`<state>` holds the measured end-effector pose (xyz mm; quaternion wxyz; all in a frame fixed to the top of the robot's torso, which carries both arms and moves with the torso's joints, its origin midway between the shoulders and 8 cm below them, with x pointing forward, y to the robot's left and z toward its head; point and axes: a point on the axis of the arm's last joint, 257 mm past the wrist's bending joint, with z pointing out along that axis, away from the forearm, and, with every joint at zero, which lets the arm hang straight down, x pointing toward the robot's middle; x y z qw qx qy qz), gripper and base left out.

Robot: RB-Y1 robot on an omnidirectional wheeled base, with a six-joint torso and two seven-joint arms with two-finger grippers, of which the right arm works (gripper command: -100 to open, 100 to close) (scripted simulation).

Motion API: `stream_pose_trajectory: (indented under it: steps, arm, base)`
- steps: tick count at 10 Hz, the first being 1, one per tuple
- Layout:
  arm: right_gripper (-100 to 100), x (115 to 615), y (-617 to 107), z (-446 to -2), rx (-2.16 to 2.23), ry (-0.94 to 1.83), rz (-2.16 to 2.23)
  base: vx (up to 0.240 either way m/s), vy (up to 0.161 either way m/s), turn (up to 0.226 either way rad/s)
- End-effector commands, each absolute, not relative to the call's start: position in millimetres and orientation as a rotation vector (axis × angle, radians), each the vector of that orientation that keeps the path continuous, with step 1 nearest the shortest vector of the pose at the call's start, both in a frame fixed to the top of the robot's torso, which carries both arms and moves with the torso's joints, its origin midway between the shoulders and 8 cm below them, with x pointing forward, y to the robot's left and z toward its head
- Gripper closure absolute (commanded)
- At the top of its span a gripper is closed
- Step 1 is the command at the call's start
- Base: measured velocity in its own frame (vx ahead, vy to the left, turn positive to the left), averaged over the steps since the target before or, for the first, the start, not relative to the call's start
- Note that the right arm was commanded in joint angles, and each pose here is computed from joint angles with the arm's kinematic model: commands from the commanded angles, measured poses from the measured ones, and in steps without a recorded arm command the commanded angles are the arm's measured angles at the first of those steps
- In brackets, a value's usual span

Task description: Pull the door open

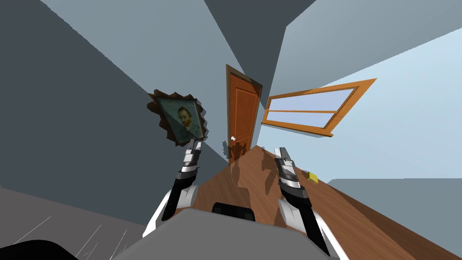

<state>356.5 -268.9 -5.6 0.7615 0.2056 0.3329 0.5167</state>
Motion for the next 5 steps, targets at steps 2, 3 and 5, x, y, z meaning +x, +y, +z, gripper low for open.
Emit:
stream_pose_trajectory:
  steps: [2,3,5]
  arm:
    - [-100,370.9,-267.5,-28.3,0.425,0.781,1.050]
    - [-100,371.3,-267.7,-29.7,0.427,0.783,1.049]
    - [-100,381.4,-268.9,-48.4,0.410,0.829,0.991]
  base:
    - [0.092,-0.022,0.123]
    - [0.062,-0.014,0.048]
    - [0.062,-0.006,0.100]
